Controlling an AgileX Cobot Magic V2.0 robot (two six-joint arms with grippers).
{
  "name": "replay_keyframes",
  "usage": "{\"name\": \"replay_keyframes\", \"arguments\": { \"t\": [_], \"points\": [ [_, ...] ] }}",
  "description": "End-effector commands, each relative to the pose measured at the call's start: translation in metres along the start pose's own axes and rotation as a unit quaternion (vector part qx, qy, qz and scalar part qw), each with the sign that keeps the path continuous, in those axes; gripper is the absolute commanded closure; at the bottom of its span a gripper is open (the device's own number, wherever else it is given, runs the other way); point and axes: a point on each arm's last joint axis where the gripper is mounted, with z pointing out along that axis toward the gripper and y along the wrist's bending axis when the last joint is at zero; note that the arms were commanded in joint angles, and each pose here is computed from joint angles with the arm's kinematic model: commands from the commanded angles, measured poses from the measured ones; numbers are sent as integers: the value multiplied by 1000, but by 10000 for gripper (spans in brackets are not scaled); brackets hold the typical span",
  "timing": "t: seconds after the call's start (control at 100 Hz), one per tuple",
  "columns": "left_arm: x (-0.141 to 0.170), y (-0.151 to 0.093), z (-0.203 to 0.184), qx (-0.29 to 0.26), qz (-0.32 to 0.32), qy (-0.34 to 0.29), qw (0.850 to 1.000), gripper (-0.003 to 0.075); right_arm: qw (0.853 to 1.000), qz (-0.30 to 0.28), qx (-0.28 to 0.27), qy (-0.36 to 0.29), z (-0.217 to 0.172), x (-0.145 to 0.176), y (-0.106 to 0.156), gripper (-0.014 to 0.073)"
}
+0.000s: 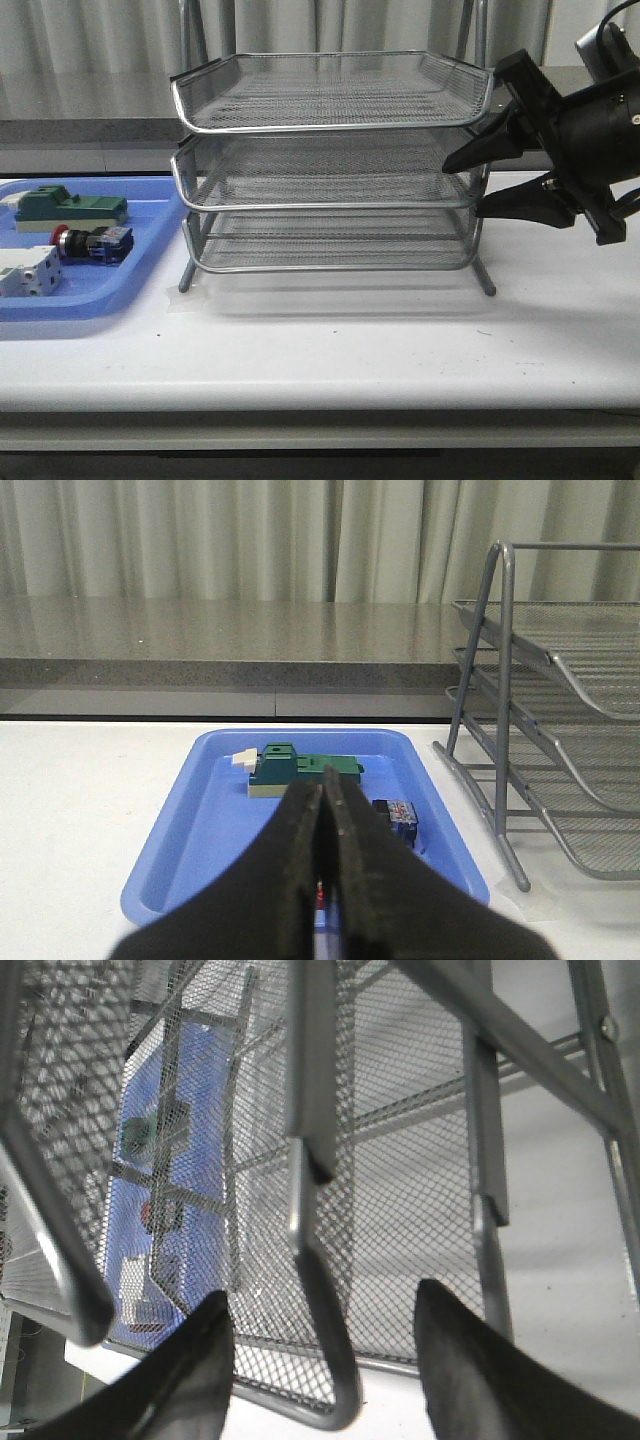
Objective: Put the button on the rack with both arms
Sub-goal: 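Move the right gripper to the middle wire tray's front edge, then pull the middle wire tray outward with the right gripper, then release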
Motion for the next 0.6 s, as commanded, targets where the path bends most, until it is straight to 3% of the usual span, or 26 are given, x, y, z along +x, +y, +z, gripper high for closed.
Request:
{"name": "replay_keyframes", "arguments": {
  "t": [0.0, 0.2, 0.49, 0.59],
  "points": [
    [8, -1, 0, 9, -5, -27, 1000, 740, 997, 11, -69, -31, -4, -13, 22, 204],
    [8, -1, 0, 9, -5, -27, 1000, 740, 997, 20, -75, -23, 0, -12, 18, 325],
    [8, -1, 0, 9, -5, -27, 1000, 740, 997, 17, -74, -21, 0, -11, 18, 636],
    [8, -1, 0, 9, -5, -27, 1000, 740, 998, 4, -70, -9, 0, -9, 17, 661]
  ]
}}
